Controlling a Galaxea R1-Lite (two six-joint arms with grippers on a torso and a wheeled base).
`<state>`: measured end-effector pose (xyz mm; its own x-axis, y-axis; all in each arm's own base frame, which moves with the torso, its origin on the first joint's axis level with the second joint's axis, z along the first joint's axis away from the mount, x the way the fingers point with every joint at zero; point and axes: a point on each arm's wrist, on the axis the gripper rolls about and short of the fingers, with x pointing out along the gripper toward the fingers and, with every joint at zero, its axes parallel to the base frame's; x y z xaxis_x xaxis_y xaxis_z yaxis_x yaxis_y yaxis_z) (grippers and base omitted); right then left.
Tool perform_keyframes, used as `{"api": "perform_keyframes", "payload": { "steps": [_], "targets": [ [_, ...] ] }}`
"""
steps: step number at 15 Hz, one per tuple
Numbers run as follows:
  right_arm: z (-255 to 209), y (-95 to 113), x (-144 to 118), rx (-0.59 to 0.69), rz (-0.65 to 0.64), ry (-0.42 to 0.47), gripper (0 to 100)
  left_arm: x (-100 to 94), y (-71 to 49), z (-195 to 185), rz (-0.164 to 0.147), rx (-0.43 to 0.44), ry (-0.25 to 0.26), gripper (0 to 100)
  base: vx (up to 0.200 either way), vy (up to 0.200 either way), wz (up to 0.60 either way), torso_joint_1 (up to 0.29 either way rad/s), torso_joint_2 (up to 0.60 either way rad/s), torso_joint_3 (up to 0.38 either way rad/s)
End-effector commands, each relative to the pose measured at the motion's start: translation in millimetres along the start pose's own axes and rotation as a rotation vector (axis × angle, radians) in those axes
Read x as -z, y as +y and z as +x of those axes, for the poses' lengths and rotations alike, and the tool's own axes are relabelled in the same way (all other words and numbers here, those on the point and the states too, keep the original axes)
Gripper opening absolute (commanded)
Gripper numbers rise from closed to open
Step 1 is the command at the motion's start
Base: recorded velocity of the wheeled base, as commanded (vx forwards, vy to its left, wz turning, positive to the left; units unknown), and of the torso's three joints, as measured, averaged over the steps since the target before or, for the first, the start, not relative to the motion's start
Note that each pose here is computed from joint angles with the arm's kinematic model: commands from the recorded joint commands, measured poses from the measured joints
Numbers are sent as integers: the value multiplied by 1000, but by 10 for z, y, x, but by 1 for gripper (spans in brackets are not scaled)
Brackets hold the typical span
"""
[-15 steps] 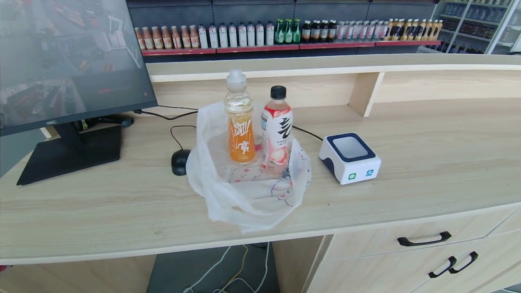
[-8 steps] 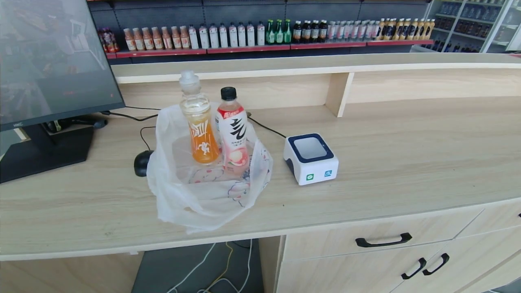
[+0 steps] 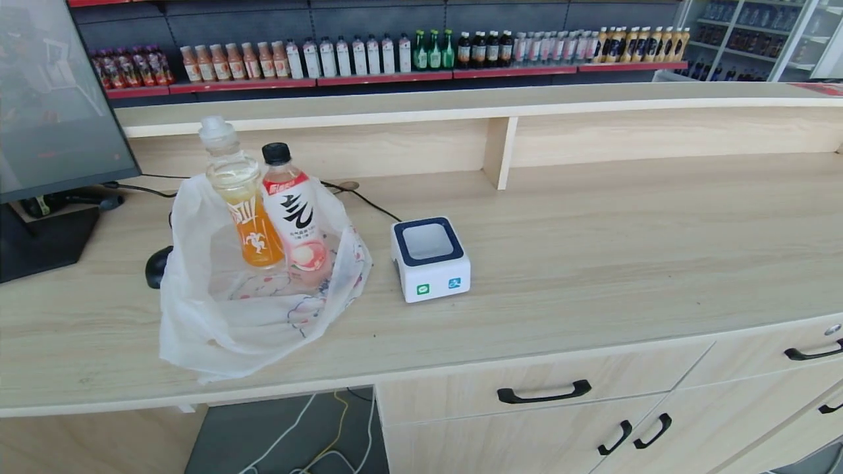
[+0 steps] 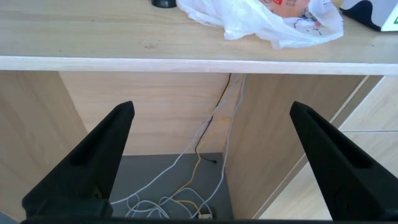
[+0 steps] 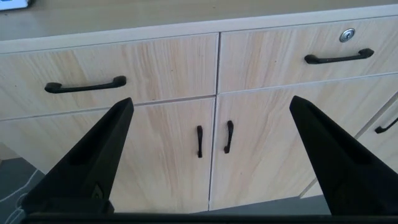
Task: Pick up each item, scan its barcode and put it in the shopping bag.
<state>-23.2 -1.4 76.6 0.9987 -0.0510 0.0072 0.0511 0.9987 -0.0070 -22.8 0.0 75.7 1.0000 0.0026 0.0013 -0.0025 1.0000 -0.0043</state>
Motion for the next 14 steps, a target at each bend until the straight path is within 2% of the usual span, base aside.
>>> {"api": "perform_keyframes", "payload": {
  "steps": [1,4,14],
  "targets": [
    [1,0,0,0,1,1,100,-1,0,0,0,-1,-2,100,0,-200,0,-2,-2,2],
    [1,0,0,0,4,1,100,-1,0,0,1,-1,-2,100,0,-200,0,-1,2,1],
    [1,0,0,0,4,1,100,-1,0,0,7,1,-2,100,0,0,0,0,0,0]
  ]
}}
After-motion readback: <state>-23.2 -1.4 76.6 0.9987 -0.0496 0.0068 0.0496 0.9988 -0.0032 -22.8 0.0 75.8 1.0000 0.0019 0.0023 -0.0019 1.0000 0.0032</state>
